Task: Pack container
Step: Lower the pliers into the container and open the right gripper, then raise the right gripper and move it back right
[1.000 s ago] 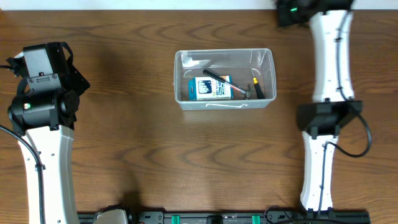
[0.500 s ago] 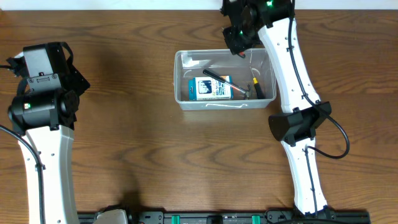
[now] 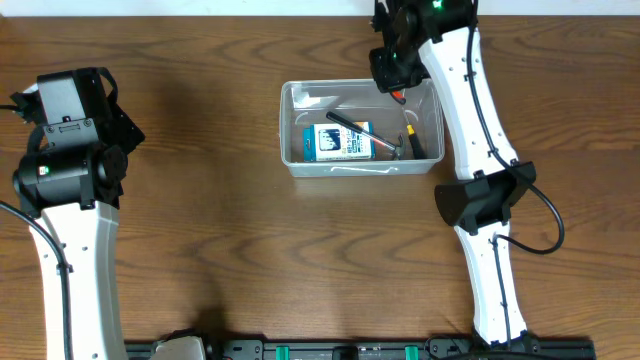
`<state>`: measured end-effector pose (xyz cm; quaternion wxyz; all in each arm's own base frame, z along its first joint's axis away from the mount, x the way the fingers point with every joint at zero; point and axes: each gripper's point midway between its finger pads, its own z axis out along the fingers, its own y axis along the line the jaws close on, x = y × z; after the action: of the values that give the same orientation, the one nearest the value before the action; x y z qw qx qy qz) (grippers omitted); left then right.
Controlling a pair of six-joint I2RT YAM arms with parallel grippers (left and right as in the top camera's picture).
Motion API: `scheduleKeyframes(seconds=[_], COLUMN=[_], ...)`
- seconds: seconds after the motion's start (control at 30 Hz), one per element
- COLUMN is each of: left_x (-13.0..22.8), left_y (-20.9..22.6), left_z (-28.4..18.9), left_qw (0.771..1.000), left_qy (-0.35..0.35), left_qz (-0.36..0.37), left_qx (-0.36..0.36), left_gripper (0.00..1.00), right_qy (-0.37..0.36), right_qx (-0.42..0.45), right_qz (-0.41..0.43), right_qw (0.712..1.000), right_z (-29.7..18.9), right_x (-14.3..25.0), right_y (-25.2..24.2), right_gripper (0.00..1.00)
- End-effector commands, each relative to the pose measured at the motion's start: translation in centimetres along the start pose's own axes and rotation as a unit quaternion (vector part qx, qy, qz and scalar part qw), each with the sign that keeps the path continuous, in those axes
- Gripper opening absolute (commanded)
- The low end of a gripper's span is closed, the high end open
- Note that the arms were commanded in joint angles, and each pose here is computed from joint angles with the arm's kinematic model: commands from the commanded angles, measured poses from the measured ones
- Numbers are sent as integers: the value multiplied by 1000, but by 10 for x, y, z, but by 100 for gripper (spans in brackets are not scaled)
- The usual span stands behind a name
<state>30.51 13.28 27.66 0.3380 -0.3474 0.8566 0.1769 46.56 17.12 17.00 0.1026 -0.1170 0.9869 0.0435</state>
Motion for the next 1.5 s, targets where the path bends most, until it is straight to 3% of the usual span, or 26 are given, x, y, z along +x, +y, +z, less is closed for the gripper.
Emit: scheduleKeyframes(seconds=[0.0,0.23,0.6,0.7,0.87,1.07,1.13,1.27,1.47], left_x=[-4,-4,-4,-4,-4,-4,-4,-4,-4], left_y=[4,4,4,4,4,4,4,4,4], left_z=[-1,-1,-1,-1,-1,-1,-1,-1,-1], left_qw=[1000,1000,1000,1000,1000,1000,1000,1000,1000], left_qy=[-6,-6,-6,-6,-6,-6,-6,-6,-6], left_qz=[-8,-7,-8,-8,-8,-7,-8,-7,-8], left_qx=[-9,-9,-9,-9,-9,-9,-9,-9,-9], left_gripper=[98,98,98,98,98,98,98,98,98], right_qy=[9,58,66,70,74,37,10,-93,-227], right_qx=[7,13,14,14,11,6,3,6,70], right_qz=[11,15,13,12,12,11,11,21,100], right_qw=[1000,998,998,997,997,999,1000,995,966], right_z=[-3,42,81,93,101,80,59,-8,-102], right_x=[7,20,21,23,26,8,-3,-38,-67], right_y=[1,-2,-1,0,0,3,4,-5,-75], right_gripper=[2,1,3,13,19,32,40,99,99])
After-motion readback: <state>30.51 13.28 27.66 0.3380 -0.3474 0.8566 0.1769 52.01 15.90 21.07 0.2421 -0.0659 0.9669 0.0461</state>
